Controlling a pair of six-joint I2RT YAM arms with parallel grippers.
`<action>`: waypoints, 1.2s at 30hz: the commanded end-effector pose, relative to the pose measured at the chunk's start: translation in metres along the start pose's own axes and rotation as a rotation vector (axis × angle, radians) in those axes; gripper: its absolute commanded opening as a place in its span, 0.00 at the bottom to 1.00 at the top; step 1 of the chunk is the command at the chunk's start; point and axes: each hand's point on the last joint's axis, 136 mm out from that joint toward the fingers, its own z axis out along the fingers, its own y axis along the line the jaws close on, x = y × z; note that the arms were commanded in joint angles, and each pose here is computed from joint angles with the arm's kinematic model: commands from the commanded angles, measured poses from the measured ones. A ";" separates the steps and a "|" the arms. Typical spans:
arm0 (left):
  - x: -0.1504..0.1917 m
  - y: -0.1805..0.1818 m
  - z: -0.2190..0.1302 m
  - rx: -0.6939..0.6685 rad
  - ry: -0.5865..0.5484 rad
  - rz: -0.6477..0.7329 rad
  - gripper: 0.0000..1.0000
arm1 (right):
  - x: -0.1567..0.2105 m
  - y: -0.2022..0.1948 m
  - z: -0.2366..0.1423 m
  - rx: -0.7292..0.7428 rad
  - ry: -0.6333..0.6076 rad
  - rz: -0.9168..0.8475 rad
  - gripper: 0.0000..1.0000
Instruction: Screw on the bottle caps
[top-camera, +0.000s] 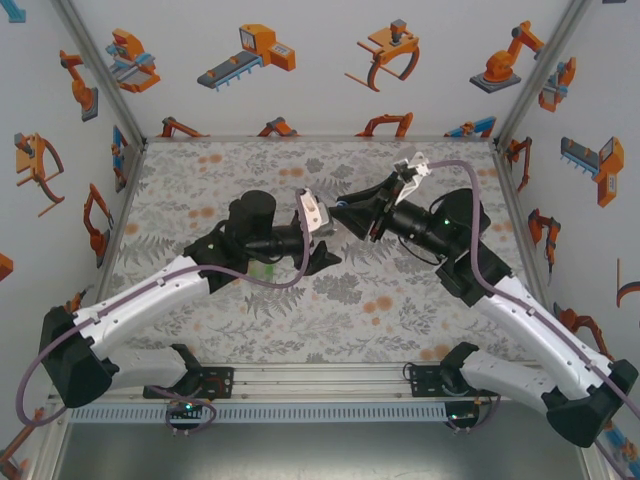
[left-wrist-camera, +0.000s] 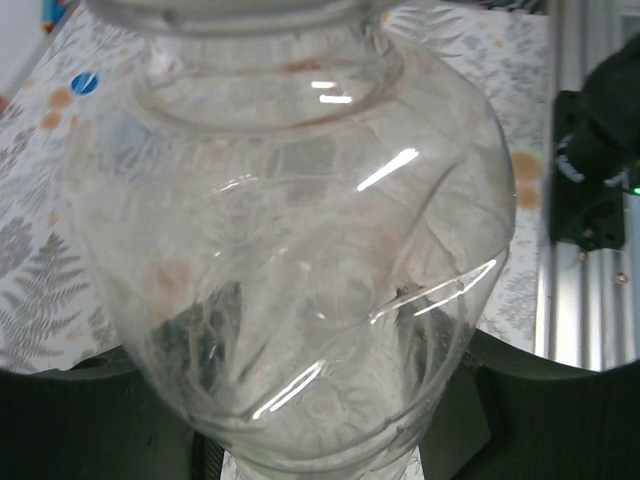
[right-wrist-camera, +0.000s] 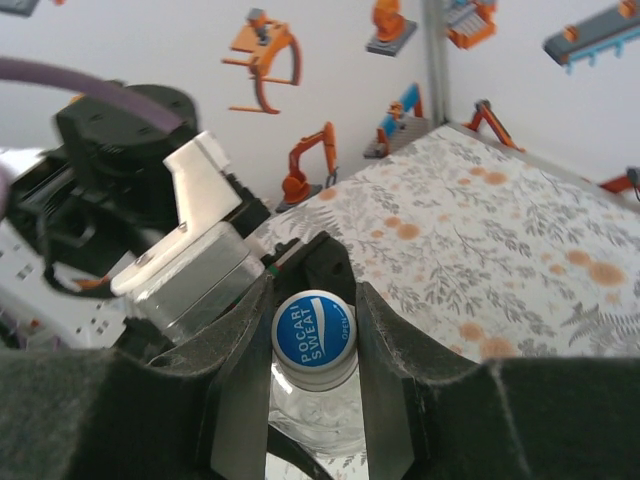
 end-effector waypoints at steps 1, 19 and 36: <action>-0.024 0.015 -0.004 -0.107 -0.070 0.025 0.15 | 0.025 -0.040 0.003 0.182 0.024 0.115 0.00; -0.004 0.047 -0.028 -0.181 -0.024 -0.095 0.84 | 0.029 -0.050 0.015 0.197 0.040 -0.022 0.00; 0.040 0.097 -0.076 -0.395 0.121 -0.276 0.97 | 0.048 -0.138 0.056 0.361 0.111 -0.320 0.00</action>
